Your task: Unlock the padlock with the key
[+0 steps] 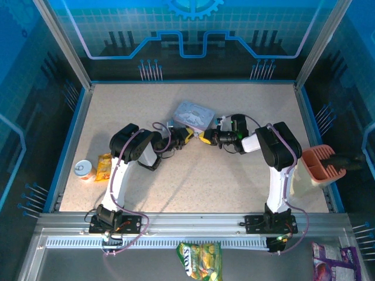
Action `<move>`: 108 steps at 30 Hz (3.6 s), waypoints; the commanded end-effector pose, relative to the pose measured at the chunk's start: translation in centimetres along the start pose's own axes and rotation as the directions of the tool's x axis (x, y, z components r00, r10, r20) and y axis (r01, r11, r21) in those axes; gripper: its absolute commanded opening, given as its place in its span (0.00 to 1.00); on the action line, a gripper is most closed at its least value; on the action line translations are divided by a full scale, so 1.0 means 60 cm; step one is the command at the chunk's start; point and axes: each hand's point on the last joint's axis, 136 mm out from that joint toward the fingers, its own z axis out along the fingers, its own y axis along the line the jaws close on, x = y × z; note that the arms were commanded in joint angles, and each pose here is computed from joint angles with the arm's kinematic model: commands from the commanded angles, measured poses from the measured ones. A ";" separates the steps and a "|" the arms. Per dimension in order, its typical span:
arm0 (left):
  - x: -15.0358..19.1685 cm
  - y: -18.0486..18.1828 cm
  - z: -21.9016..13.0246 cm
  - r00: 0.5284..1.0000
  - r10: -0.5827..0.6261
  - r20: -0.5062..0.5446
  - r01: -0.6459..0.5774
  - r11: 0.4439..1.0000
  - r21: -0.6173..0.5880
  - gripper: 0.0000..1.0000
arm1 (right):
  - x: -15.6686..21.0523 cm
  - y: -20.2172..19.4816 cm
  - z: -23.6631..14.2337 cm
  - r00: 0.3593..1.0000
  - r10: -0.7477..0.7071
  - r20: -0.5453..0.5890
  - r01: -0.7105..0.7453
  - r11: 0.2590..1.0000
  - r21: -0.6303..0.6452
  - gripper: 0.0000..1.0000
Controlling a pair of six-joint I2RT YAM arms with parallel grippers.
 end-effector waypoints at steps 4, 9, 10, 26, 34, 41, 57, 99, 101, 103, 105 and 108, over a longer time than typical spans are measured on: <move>0.067 0.202 -0.063 0.967 -0.255 -0.010 0.236 0.908 -0.346 0.00 | -0.028 -0.024 -0.026 0.996 0.013 0.090 -0.015 1.000 0.026 0.00; 0.066 0.203 -0.065 0.967 -0.256 -0.006 0.238 0.907 -0.348 0.00 | -0.043 -0.029 -0.037 0.993 0.025 0.115 -0.028 0.999 0.027 0.00; 0.066 0.203 -0.065 0.966 -0.257 -0.007 0.239 0.907 -0.348 0.00 | -0.046 -0.028 -0.038 0.993 0.026 0.119 -0.029 0.999 0.022 0.00; 0.051 0.202 -0.063 0.963 -0.265 0.050 0.266 0.902 -0.341 0.00 | 0.028 -0.001 -0.026 0.994 0.018 0.103 -0.020 1.000 0.019 0.00; 0.056 0.205 -0.064 0.965 -0.261 0.040 0.258 0.902 -0.347 0.00 | 0.052 -0.008 -0.009 0.984 0.013 0.179 -0.017 1.000 0.023 0.00; 0.063 0.204 -0.063 0.966 -0.258 0.009 0.245 0.905 -0.347 0.00 | 0.047 -0.003 0.022 0.986 0.040 0.162 -0.037 0.999 -0.025 0.00; 0.068 0.204 -0.064 0.968 -0.250 -0.012 0.231 0.908 -0.349 0.00 | 0.038 0.016 0.036 0.986 0.030 0.167 -0.017 0.997 -0.079 0.00; 0.064 0.216 -0.065 0.964 -0.265 0.013 0.252 0.899 -0.357 0.00 | 0.056 0.020 0.038 0.988 0.030 0.155 -0.015 0.995 -0.095 0.00; 0.065 0.218 -0.066 0.964 -0.267 0.013 0.254 0.898 -0.360 0.00 | 0.057 0.024 0.040 0.988 0.029 0.153 -0.013 0.994 -0.108 0.00; 0.065 0.218 -0.065 0.964 -0.267 0.013 0.254 0.898 -0.360 0.00 | 0.057 0.024 0.040 0.988 0.030 0.151 -0.014 0.994 -0.108 0.00; 0.065 0.218 -0.065 0.964 -0.266 0.013 0.253 0.898 -0.360 0.00 | 0.058 0.020 0.042 0.989 0.029 0.146 -0.015 0.995 -0.096 0.00; 0.065 0.219 -0.066 0.963 -0.268 0.012 0.254 0.897 -0.361 0.00 | 0.058 0.019 0.044 0.989 0.031 0.144 -0.018 0.995 -0.095 0.00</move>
